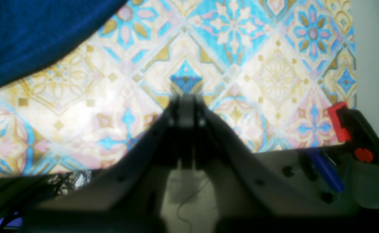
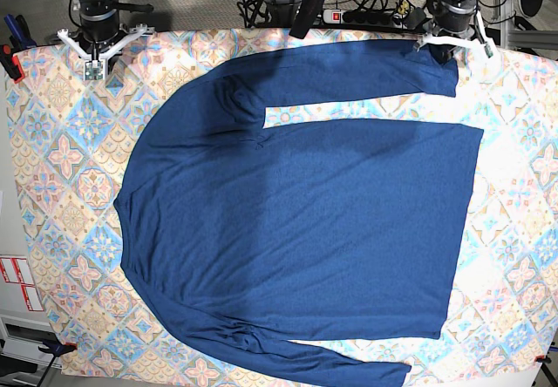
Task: Fold the T-shirt properly
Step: 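Lower both grippers toward the hem corners of the blue shirt, then grasp the hem corners with the left and right grippers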
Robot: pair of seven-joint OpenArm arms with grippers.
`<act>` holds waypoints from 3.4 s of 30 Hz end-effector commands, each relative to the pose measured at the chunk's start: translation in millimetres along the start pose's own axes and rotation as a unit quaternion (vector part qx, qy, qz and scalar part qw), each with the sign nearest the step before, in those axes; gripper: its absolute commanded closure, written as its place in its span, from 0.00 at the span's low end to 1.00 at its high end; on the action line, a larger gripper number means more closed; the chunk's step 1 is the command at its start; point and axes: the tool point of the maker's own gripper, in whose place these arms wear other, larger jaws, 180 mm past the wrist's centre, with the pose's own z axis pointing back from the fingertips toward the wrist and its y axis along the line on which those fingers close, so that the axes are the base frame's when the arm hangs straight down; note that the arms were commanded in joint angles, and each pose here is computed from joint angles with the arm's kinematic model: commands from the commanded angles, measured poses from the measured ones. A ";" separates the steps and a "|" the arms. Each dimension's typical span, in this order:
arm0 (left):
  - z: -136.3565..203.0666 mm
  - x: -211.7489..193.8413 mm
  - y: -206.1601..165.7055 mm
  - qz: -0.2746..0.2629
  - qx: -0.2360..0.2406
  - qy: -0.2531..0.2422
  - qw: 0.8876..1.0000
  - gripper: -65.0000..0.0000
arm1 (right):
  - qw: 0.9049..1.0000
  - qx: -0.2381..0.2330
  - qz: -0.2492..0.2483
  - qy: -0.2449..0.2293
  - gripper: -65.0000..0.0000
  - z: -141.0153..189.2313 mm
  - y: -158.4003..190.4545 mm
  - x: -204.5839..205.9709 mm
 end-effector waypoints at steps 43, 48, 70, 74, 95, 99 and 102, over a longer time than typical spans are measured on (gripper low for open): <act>17.3 -6.7 2.7 0.003 0.002 0.023 1.000 0.26 | 0.992 0.122 0.015 -0.020 0.79 8.1 92.9 22.6; 16.6 -4.8 1.4 0.003 0.000 0.019 1.000 0.37 | 0.992 0.122 0.015 -0.020 0.79 8.1 92.9 22.6; 9.8 15.3 21.2 0.025 0.029 -0.010 0.999 0.69 | 0.992 0.122 0.015 -0.025 0.79 6.2 92.7 26.4; 5.5 7.1 26.0 0.031 0.036 0.000 0.999 0.69 | 0.992 0.122 0.015 -0.024 0.79 6.2 92.7 26.1; 2.1 -5.9 -5.3 0.009 -0.047 0.048 0.998 1.00 | 0.991 0.134 0.013 -0.029 0.79 9.0 102.8 29.5; 2.6 -5.2 -4.4 0.009 -0.046 0.047 0.998 1.00 | 0.988 0.148 -0.016 -0.030 0.76 10.1 110.9 33.2; 3.8 1.7 3.7 0.013 -0.035 0.037 0.999 1.00 | 0.979 0.180 -0.085 -0.034 0.66 9.7 118.4 44.3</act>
